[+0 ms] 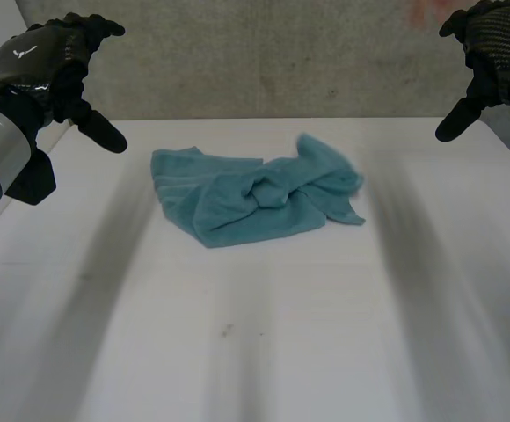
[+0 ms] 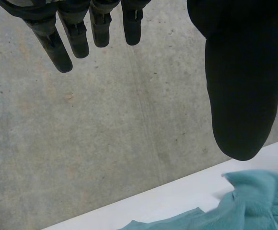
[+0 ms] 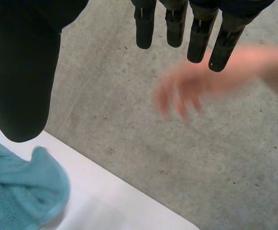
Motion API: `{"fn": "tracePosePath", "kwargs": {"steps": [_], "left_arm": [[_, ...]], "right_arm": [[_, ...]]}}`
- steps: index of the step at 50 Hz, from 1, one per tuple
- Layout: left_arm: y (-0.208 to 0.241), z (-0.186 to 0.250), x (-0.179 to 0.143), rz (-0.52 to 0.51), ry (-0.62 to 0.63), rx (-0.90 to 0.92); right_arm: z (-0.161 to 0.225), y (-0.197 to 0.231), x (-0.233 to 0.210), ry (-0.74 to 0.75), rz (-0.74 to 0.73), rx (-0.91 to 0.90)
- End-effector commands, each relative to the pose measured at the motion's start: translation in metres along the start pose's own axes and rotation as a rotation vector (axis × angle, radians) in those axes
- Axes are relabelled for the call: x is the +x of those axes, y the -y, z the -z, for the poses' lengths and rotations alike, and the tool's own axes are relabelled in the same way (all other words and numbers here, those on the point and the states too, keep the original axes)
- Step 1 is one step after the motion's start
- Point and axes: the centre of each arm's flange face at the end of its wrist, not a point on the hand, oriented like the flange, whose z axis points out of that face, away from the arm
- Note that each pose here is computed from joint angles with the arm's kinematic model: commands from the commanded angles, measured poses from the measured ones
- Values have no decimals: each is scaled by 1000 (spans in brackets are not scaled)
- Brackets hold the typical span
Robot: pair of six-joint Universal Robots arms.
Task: Fold the laundry
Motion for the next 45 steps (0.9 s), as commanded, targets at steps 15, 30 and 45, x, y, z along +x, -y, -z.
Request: {"fn": "tracePosePath", "kwargs": {"steps": [15,30,45], "left_arm": [[-49,-30,-5,-6,5,-96],[-169,-101,27,-213,-112,-40],[-240,-112,64,-364,-310,-52]], "right_arm": [[-4,-15,-11,75,2,-36],[-11,-33,-17,89,5,-89],[-14,-41,-19,94,5,-110]]}}
